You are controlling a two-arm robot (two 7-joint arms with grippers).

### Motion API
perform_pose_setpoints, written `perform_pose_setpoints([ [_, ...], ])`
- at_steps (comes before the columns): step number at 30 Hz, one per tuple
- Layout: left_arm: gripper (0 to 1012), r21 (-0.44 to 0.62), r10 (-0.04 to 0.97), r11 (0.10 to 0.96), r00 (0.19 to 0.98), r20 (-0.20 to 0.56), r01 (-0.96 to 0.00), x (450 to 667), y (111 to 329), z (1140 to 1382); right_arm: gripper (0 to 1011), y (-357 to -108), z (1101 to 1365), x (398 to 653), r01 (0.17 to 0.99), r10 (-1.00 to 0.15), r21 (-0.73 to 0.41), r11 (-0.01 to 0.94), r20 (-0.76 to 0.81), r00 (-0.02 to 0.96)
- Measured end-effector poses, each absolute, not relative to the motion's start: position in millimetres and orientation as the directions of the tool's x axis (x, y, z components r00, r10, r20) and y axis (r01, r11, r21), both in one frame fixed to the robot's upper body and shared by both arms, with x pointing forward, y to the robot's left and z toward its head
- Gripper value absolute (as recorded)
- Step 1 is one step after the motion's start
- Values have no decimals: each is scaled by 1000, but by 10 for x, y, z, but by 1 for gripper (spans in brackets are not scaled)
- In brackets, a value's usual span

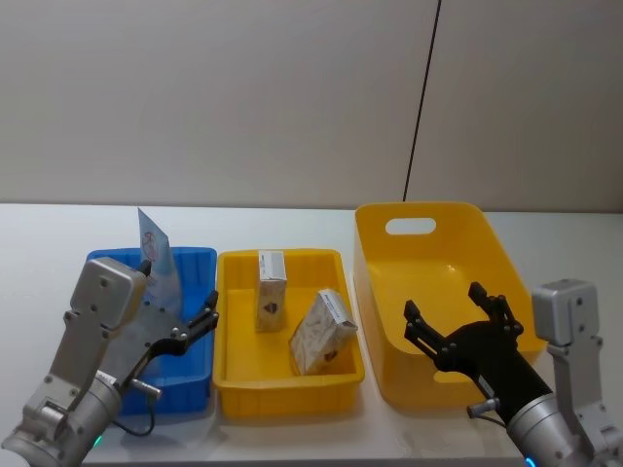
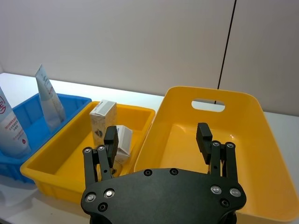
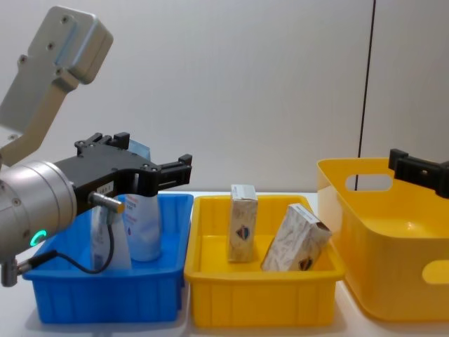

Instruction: Bimanual collaborative sorting of washing and personal care products

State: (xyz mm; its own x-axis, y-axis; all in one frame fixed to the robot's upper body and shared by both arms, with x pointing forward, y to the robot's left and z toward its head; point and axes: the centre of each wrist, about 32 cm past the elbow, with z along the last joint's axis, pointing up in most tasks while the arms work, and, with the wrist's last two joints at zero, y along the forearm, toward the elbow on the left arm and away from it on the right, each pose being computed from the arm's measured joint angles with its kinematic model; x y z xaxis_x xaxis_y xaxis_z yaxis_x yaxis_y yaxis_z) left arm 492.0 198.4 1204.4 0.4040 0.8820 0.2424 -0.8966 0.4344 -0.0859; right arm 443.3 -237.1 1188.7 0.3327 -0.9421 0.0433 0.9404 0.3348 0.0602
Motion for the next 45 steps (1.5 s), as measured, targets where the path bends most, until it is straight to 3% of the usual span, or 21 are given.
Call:
perform_pose_setpoints([
  [45, 1002, -86, 882, 434, 404, 242, -897, 4920, 1984, 12044, 1003, -2371, 11887, 4433, 940, -942, 60, 335, 43, 333],
])
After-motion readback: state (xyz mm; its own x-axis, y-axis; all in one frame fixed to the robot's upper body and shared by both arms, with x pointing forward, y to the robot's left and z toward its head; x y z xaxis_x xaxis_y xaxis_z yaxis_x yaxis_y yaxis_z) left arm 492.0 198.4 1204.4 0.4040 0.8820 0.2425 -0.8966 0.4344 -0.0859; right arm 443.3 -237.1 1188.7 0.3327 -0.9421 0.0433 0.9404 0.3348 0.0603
